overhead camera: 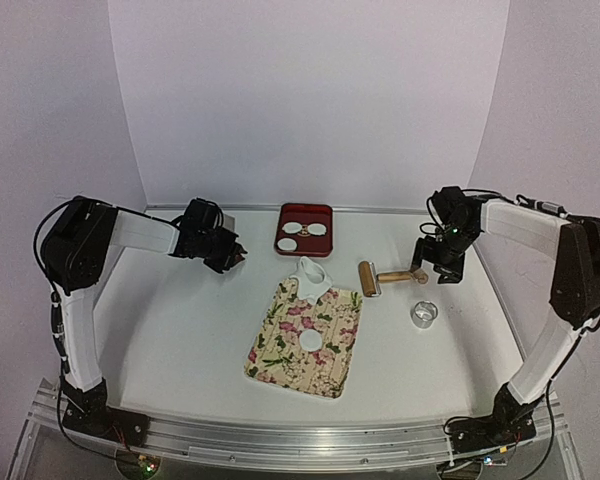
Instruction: Roll out the dumpling wrappers from the dough
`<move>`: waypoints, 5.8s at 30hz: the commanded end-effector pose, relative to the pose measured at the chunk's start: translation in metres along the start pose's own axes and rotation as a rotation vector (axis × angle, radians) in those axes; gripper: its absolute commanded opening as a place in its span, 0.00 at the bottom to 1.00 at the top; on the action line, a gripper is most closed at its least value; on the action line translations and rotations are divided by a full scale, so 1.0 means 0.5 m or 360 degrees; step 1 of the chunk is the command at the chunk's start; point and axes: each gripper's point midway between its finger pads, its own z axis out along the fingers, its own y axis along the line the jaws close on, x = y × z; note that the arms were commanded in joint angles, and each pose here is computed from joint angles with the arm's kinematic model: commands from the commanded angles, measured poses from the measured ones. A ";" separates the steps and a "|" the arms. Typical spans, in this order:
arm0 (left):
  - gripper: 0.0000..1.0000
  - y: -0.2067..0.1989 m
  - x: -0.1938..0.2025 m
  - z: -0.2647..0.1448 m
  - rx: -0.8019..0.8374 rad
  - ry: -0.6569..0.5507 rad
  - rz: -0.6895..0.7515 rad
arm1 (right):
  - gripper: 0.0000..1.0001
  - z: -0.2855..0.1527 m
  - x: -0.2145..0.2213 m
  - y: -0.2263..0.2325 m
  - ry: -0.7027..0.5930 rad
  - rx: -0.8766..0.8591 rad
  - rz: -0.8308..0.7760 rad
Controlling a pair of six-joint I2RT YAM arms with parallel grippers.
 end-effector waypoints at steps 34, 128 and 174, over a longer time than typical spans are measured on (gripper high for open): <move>0.00 -0.010 0.402 -0.433 0.0648 0.1503 0.1330 | 0.92 -0.189 0.041 0.410 0.0294 -0.1434 -0.0757; 0.00 -0.128 0.221 -0.468 0.0529 0.0515 0.1023 | 0.87 -0.178 0.074 0.337 -0.0060 -0.1269 -0.0377; 0.00 0.076 0.197 -0.500 -0.0297 0.0804 0.1358 | 0.01 0.204 0.250 0.209 0.0480 0.0129 -0.0541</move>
